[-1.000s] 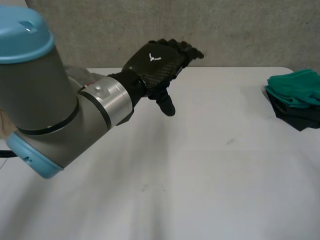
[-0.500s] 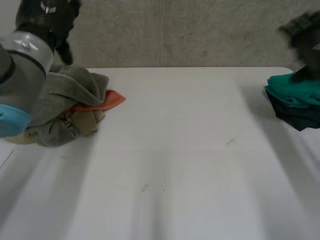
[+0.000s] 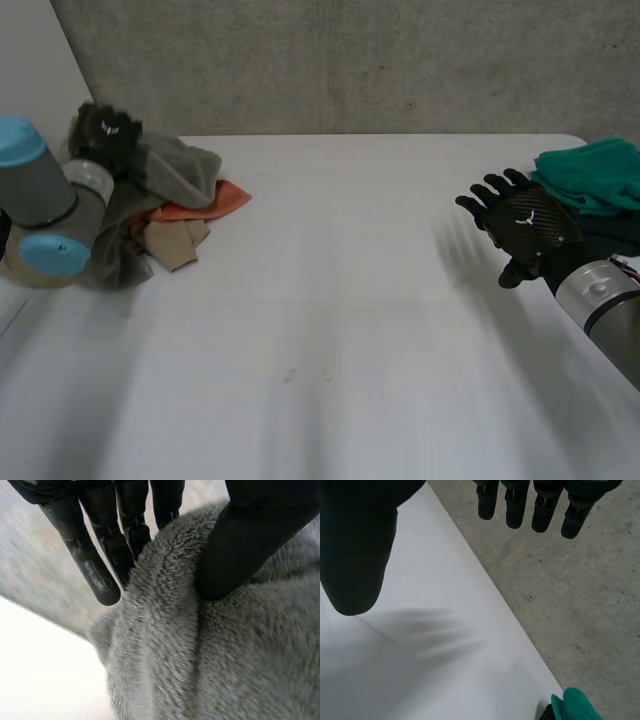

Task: Fold the laundry.

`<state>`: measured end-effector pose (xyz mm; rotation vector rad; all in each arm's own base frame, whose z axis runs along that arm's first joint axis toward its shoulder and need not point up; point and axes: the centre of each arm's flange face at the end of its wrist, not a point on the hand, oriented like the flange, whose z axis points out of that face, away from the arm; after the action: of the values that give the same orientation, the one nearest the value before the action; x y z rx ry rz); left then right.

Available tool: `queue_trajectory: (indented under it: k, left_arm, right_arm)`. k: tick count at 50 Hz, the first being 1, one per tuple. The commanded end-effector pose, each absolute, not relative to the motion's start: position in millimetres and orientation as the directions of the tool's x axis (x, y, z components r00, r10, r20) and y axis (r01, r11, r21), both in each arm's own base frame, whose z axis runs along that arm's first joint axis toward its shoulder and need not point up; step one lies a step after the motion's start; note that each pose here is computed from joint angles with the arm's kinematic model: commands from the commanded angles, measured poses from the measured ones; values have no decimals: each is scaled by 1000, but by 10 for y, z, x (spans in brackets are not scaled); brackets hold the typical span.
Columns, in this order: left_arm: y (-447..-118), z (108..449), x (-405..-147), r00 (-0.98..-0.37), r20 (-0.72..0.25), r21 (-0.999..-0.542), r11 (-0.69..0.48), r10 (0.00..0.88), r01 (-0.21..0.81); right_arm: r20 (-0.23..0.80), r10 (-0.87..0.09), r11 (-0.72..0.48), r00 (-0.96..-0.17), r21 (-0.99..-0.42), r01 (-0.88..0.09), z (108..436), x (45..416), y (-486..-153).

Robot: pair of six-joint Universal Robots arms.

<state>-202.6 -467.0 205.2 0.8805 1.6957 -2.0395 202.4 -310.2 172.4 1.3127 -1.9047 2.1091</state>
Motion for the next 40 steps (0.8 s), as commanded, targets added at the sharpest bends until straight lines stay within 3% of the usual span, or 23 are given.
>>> queue_trajectory:
  k: [1,5,9,14,16,20,22,28,33,40]
  left_arm:
    - [-4083,2952,-2494,-846,-510,-812,-413,155,413]
    - [-3635,3271,-2826,-872,-408,-846,-470,271,250]
    - [-3253,3230,-3137,-850,-333,-888,-439,409,136]
    - [-2876,2815,-3538,-775,-306,-931,-345,554,121]
    - [-2671,2455,-3782,-718,-297,-949,-279,630,148]
    - [-2399,2040,-4014,-649,-288,-958,-204,705,203]
    - [-2329,1888,-4045,-635,-282,-957,-166,719,237]
    - [-2182,1848,-3998,-648,-286,-948,-109,706,300]
    - [-2143,2302,-3794,-698,-302,-947,-123,650,295]
    - [-2403,2519,-3361,-762,-299,-948,-86,574,308]
  right_arm:
    - [579,-468,-261,-668,-812,-521,1802,2000,-3138]
    - [584,-411,-255,-700,-811,-527,1925,1958,-3151]
    - [558,-375,-243,-740,-830,-502,2035,1927,-3149]
    - [488,-382,-218,-785,-873,-436,2087,1917,-3146]
    - [471,-385,-213,-794,-882,-420,2101,1916,-3142]
    - [439,-394,-199,-807,-898,-392,2101,1917,-3137]
    - [428,-401,-190,-810,-904,-383,2093,1926,-3124]
    - [391,-448,-113,-804,-917,-383,2037,1948,-3046]
    - [353,-482,-27,-802,-921,-389,2056,1940,-3000]
    - [230,-569,203,-789,-891,-406,2008,1959,-2771]
